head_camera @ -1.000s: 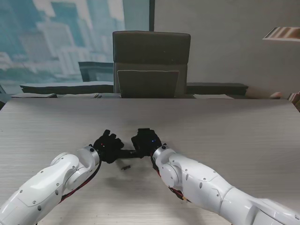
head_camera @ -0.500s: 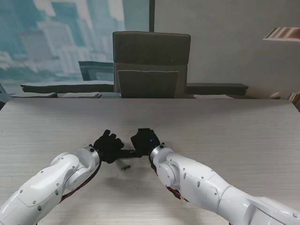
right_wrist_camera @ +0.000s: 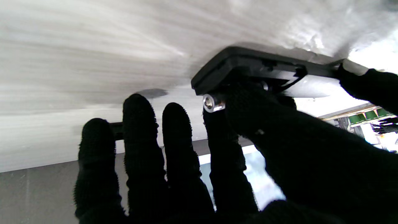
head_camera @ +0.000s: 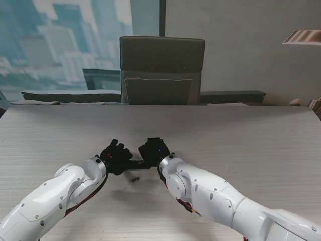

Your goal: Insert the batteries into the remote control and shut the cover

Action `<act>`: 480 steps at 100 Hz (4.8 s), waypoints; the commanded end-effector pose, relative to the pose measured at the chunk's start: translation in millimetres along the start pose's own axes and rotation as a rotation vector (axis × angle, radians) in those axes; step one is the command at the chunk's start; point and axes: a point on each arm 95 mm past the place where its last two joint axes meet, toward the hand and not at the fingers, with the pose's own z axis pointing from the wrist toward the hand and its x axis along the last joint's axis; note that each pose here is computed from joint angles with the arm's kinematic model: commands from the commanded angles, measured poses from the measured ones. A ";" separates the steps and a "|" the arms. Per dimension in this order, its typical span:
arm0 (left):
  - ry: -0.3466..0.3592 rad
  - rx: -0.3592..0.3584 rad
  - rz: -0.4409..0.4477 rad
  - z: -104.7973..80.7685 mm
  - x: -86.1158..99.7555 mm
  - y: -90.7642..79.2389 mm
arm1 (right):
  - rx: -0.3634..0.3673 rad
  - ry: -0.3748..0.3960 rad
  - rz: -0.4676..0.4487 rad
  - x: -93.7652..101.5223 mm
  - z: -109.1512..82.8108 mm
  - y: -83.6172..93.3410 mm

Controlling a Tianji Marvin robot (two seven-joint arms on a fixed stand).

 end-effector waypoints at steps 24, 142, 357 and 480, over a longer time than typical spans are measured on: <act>0.035 -0.081 -0.015 -2.5 15.7 26.2 | 0.060 0.020 0.016 10.2 2.6 -12.2; 0.027 -0.071 -0.002 -4.6 13.9 25.4 | -0.055 0.057 0.039 0.2 -6.2 9.5; -0.084 -0.050 0.002 -32.5 5.6 41.6 | -0.020 -0.010 -0.016 -2.7 -7.3 30.9; -0.070 -0.052 0.009 -29.3 9.5 39.5 | 0.150 -0.121 0.000 -0.9 6.9 17.2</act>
